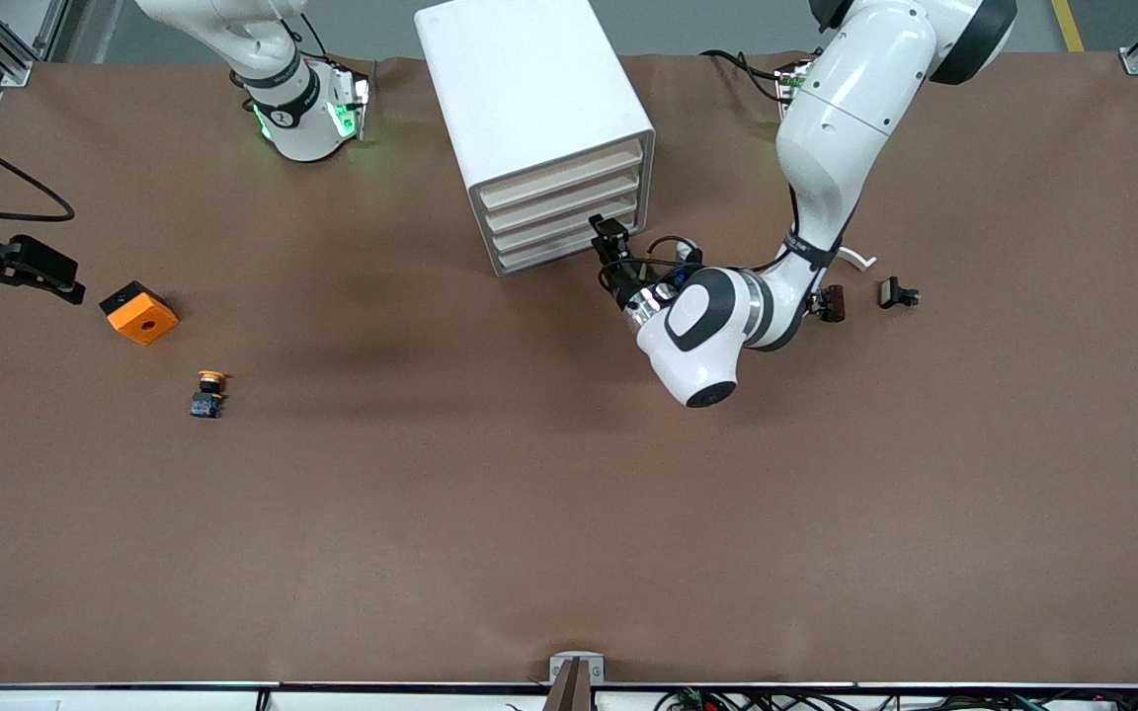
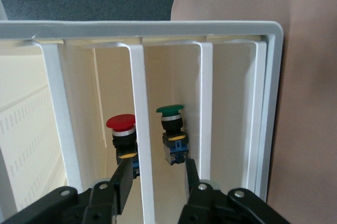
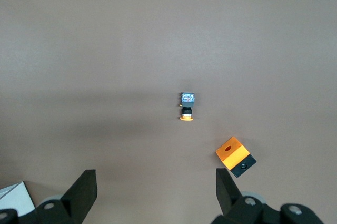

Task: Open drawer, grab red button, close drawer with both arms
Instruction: 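Pull the drawer open with the left gripper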

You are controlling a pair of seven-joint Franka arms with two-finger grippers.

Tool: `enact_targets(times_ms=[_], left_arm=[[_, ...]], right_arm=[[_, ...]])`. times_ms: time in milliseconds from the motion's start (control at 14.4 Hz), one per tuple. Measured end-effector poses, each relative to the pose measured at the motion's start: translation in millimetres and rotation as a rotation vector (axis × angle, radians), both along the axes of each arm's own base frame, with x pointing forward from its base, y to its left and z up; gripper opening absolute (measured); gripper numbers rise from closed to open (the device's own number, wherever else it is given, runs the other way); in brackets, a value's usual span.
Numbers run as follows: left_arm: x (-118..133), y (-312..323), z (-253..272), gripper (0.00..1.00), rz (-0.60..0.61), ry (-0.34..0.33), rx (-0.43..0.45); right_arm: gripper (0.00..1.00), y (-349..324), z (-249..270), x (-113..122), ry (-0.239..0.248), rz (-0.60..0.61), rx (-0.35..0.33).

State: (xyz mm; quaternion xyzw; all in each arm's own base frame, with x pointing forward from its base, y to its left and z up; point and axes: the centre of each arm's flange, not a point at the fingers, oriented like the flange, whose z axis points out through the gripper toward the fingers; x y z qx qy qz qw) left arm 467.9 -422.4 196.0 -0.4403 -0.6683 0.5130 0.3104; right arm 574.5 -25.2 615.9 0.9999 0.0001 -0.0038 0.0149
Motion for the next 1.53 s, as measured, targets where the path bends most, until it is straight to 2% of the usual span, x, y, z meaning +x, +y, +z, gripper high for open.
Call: enact_targets(times_ms=[416, 693, 763, 832, 1248, 1387, 1456, 1526], left_arm=[[-12, -13, -4, 0.48, -0.013, 0.023, -0.003], [-27, -25, -2, 0.44, -0.043, 0.068, -0.019], [-29, -26, -2, 0.40, -0.048, 0.074, -0.019], [-31, -27, -2, 0.29, -0.053, 0.077, -0.019], [-41, -32, -16, 0.26, -0.066, 0.100, -0.001], [-43, -33, -19, 0.23, -0.069, 0.106, 0.001], [-43, -33, -18, 0.15, -0.070, 0.111, 0.000], [-43, -34, -17, 0.15, -0.069, 0.112, 0.002]], right_arm=[[1.00, 0, 0, 0, 0.000, 0.000, 0.000], [1.00, 0, 0, 0, 0.000, -0.001, 0.000], [1.00, 0, 0, 0, 0.000, -0.001, 0.000], [1.00, 0, 0, 0, 0.000, -0.001, 0.000], [1.00, 0, 0, 0, 0.000, -0.001, 0.000], [1.00, 0, 0, 0, 0.000, -0.001, 0.000], [1.00, 0, 0, 0, 0.000, -0.001, 0.000], [1.00, 0, 0, 0, 0.000, -0.001, 0.000]])
